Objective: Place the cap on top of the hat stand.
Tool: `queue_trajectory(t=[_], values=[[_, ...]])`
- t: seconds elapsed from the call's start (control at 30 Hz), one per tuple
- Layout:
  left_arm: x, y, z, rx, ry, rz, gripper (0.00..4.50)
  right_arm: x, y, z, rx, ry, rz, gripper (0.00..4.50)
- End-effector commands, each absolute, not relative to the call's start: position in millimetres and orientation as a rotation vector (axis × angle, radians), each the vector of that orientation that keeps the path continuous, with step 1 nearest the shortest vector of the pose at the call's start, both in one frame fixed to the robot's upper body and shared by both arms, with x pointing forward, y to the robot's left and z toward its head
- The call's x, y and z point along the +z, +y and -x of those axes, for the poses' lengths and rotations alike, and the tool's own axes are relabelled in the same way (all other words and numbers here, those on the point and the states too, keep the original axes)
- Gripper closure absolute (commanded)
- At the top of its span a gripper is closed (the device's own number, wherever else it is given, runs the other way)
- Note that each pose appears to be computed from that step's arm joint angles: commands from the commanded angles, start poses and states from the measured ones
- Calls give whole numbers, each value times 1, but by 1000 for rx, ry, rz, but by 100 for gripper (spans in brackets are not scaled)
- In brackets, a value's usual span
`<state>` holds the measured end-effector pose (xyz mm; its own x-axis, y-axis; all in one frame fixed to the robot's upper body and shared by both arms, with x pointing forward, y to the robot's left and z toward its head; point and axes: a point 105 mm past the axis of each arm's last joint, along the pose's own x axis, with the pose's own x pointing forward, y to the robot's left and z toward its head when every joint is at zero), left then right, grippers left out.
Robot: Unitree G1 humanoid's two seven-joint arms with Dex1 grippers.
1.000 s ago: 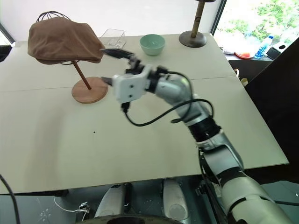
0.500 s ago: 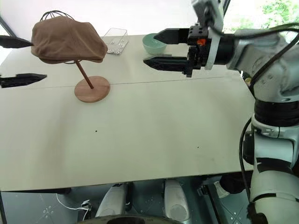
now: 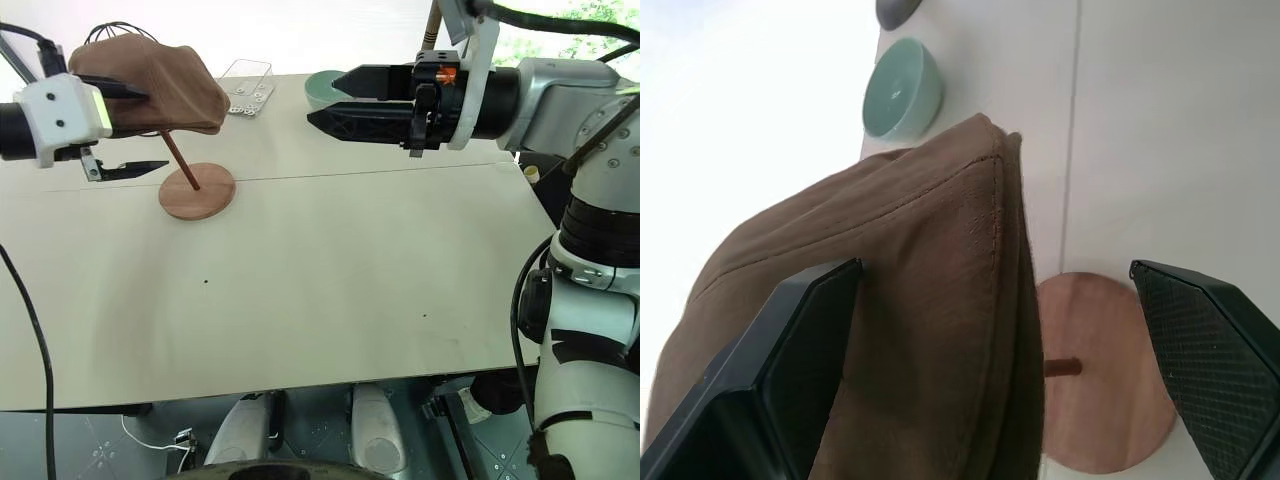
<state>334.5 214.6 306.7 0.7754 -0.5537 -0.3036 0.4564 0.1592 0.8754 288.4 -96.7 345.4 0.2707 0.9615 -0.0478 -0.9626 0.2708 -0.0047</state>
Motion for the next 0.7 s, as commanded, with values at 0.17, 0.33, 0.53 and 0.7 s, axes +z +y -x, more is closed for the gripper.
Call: queue_trajectory(t=[0.17,0.33,0.53,0.7], values=[[317,203,-337,-523,-187,-1398,0,353,-97,-281,1292,-31,66,5],[314,206,-337,-446,-199,-1491,90,349,-96,-284,1282,-33,75,0],[308,212,-335,-415,-188,-1523,396,354,-95,-284,1295,-51,69,0],[315,215,-335,-345,-236,-1532,445,355,-95,-284,1297,-59,74,0]])
